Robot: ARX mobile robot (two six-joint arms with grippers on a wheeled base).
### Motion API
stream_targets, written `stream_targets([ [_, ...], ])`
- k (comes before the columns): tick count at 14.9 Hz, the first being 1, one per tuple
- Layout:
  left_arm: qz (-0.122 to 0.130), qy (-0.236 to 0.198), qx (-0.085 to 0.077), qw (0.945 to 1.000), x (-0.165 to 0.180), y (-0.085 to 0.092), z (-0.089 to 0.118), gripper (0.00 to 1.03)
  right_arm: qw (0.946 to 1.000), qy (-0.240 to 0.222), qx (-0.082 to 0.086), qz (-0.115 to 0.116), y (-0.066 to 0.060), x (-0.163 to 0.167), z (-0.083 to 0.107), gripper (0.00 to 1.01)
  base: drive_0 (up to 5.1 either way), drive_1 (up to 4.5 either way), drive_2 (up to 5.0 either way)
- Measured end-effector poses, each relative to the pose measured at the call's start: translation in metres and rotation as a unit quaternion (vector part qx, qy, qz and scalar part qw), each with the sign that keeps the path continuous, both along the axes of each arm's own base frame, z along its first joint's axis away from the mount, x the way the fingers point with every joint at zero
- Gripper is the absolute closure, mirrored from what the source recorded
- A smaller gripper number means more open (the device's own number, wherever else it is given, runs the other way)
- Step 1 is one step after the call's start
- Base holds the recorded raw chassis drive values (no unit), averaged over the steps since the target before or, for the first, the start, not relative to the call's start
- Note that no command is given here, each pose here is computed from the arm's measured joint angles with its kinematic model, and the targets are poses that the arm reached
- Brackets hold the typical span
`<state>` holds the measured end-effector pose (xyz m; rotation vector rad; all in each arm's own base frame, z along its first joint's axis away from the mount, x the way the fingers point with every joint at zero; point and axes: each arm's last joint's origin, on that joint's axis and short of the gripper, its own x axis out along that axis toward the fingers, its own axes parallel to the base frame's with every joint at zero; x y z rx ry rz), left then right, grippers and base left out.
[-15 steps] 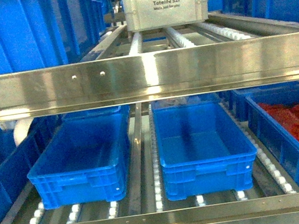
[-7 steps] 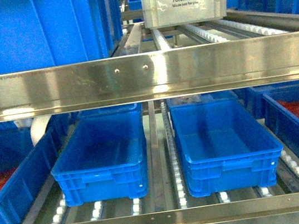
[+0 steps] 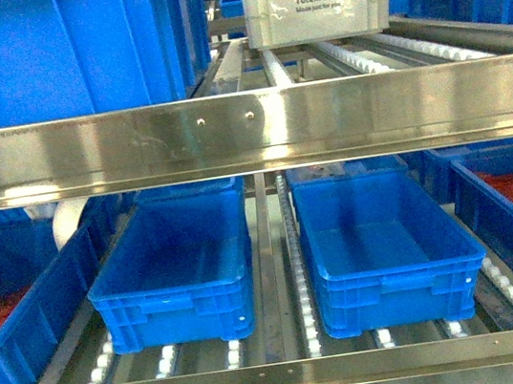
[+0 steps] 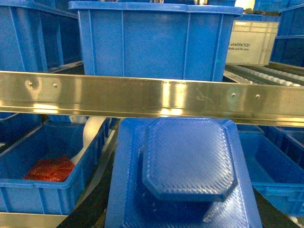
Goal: Sort blue parts and orange caps into right shelf containers
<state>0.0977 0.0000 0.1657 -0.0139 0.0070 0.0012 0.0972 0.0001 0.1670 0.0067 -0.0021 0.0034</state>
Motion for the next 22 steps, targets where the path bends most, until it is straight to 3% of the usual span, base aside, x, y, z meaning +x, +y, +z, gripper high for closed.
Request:
stream_targets([
  [22, -0.001, 0.0, 0.002, 1.0, 0.0, -0.0001, 0.0, 0.62, 1.0, 0.0, 0.0, -0.001, -0.0001, 0.0, 0.0, 0.58, 0.0, 0.0, 0.0],
])
